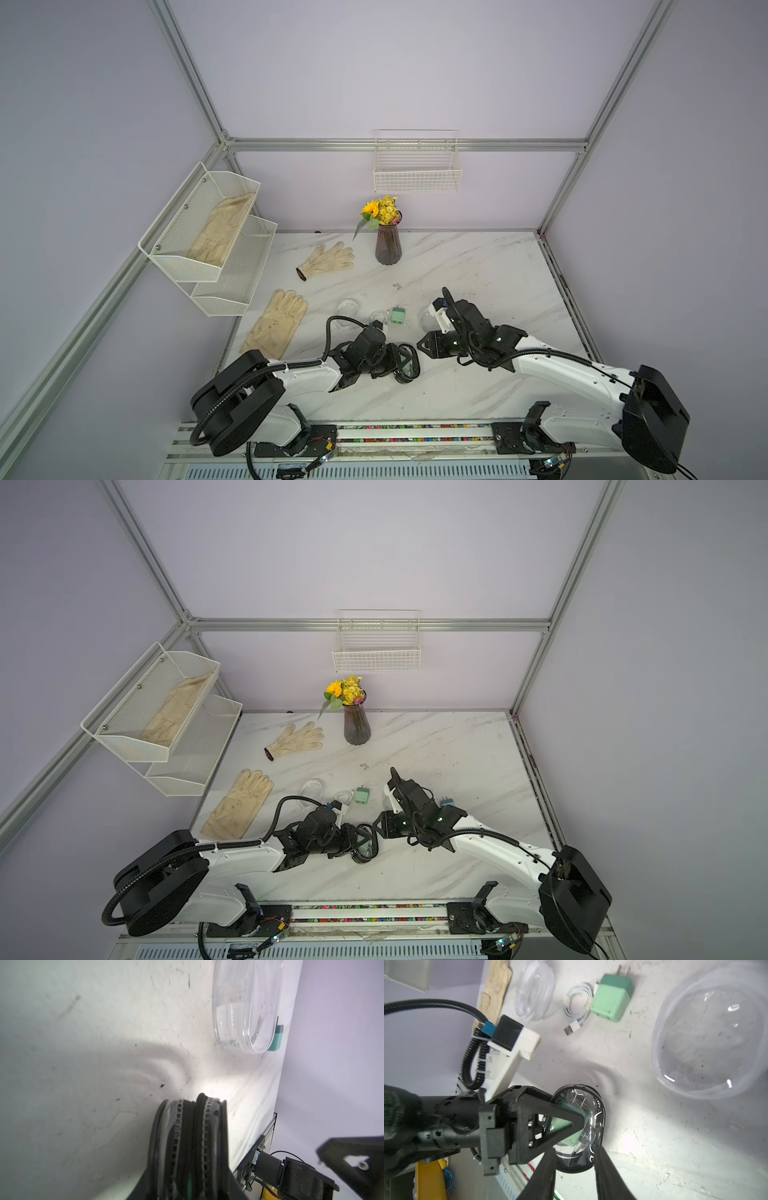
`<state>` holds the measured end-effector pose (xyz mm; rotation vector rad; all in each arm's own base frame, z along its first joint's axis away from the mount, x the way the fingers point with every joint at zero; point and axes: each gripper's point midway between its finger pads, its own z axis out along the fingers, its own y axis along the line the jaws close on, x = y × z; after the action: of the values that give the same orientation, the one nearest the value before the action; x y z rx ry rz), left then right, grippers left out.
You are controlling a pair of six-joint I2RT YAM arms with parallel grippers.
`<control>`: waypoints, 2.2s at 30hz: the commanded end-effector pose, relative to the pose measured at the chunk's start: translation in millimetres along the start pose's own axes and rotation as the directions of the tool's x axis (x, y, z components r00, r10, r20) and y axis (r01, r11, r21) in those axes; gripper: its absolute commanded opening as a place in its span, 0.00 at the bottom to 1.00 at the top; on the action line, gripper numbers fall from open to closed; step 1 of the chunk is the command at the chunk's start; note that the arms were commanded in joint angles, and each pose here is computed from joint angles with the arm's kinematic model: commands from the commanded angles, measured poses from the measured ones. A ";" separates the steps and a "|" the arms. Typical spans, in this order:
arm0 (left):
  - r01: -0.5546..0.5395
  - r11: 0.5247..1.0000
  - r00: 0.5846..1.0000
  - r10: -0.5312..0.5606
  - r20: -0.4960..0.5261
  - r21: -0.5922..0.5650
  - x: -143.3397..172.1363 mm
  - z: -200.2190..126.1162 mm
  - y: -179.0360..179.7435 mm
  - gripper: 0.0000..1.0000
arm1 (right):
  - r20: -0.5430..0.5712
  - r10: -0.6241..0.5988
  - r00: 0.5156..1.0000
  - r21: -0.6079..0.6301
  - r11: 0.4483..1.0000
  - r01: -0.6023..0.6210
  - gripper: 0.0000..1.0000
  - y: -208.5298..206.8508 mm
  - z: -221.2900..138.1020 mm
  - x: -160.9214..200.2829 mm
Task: Pack away charging kits
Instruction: Pick up the storage bag at the center of the board, then zip the zipper on the storage bag.
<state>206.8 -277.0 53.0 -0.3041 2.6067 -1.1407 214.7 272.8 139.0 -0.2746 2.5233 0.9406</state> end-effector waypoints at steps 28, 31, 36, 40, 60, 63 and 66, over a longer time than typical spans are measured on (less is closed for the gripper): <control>0.093 0.963 0.860 -0.207 0.466 0.255 -140.0 -63.8 -167.3 0.29 | 0.311 -0.053 0.949 -0.064 0.995 0.077 0.43 71.4 -34.8 -60.7; 0.088 0.959 0.867 -0.206 0.453 0.268 -140.3 -60.7 -173.4 0.29 | 0.309 -0.051 0.950 -0.063 0.995 0.074 0.41 71.5 -30.4 -62.0; 0.087 0.958 0.864 -0.209 0.458 0.274 -139.9 -64.2 -172.9 0.29 | 0.308 -0.044 0.950 -0.001 0.999 0.047 0.38 60.1 -27.0 -63.2; 0.080 0.957 0.863 -0.206 0.461 0.278 -139.5 -65.7 -172.2 0.30 | 0.302 -0.028 0.953 -0.003 1.000 0.031 0.37 55.7 -23.9 -58.8; 0.064 0.952 0.874 -0.198 0.443 0.299 -134.2 -70.4 -175.0 0.30 | 0.341 -0.013 0.940 0.027 1.000 0.004 0.37 57.2 -14.2 -77.5; 0.059 0.951 0.876 -0.195 0.442 0.303 -133.7 -71.6 -176.4 0.30 | 0.332 -0.014 0.943 0.062 0.998 -0.007 0.36 51.0 -11.0 -78.2; 0.053 0.952 0.880 -0.187 0.436 0.300 -132.4 -70.3 -177.2 0.30 | 0.347 -0.016 0.938 0.056 0.998 -0.003 0.35 53.9 -16.6 -81.7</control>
<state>318.1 -292.8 192.5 -0.6600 2.1304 -1.1196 254.6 305.4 196.0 -0.1405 2.2774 0.8205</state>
